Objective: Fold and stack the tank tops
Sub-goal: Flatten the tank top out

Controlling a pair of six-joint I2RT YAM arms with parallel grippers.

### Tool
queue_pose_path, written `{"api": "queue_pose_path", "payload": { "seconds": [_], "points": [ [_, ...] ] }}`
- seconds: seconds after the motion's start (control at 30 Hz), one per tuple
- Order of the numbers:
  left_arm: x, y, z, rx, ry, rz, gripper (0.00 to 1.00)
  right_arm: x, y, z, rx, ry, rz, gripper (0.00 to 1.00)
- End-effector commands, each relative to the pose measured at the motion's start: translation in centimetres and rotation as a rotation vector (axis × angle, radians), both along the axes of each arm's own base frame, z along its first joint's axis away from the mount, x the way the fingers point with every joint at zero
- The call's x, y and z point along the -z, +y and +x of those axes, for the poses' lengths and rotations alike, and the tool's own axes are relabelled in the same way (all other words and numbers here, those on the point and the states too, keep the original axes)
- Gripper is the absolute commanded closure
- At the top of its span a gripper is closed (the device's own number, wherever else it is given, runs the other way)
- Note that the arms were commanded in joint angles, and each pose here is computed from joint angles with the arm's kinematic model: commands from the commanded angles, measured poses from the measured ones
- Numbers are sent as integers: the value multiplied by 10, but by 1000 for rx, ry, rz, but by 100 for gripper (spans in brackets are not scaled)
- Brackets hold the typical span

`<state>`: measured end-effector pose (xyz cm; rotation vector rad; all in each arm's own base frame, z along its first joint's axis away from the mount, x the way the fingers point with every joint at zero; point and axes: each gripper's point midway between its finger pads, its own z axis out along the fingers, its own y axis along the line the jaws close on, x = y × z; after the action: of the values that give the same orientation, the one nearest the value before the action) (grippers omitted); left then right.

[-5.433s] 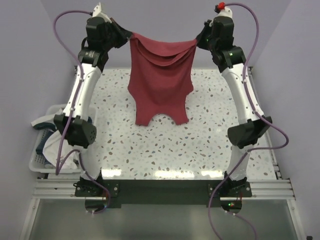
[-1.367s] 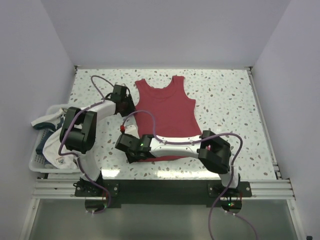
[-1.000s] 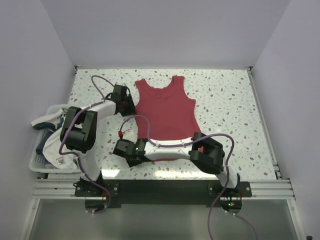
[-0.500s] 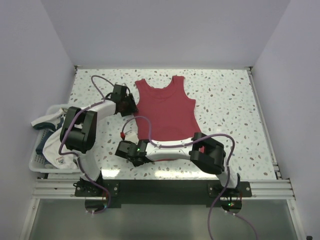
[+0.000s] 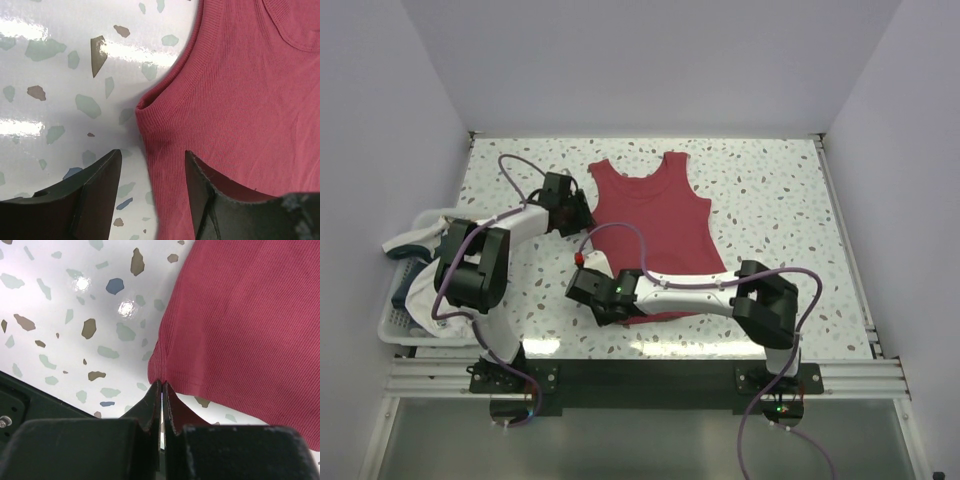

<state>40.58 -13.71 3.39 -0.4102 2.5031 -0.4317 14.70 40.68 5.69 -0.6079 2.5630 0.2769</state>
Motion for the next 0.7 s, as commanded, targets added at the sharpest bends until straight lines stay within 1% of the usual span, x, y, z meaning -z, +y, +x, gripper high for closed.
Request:
{"api": "queue_pose_path", "payload": {
  "seconds": [0.0,0.1,0.17,0.2,0.3,0.37,0.4,0.5,0.67],
  "points": [
    [-17,-1,12,-14,-67,-29,43,-19,8,1,9,4,68,100],
    [-15,0,15,-26,-67,-23,53,-21,6,4,21,2,72,100],
    [-15,2,17,-34,-69,-16,58,-24,3,6,27,0,78,100],
    [-14,4,18,-43,-68,-7,63,-24,2,6,27,1,77,100],
    [-13,6,22,-52,-68,6,69,-28,1,5,25,5,87,100],
    [-9,7,22,-60,-58,16,71,-29,3,2,18,15,95,100],
    [-8,8,25,-64,-58,25,75,-29,3,2,18,18,98,100],
    [-3,13,27,-79,-52,51,79,-31,4,2,13,18,105,100],
    [-2,16,34,-84,-55,74,80,-32,8,0,5,25,116,100]
  ]
}}
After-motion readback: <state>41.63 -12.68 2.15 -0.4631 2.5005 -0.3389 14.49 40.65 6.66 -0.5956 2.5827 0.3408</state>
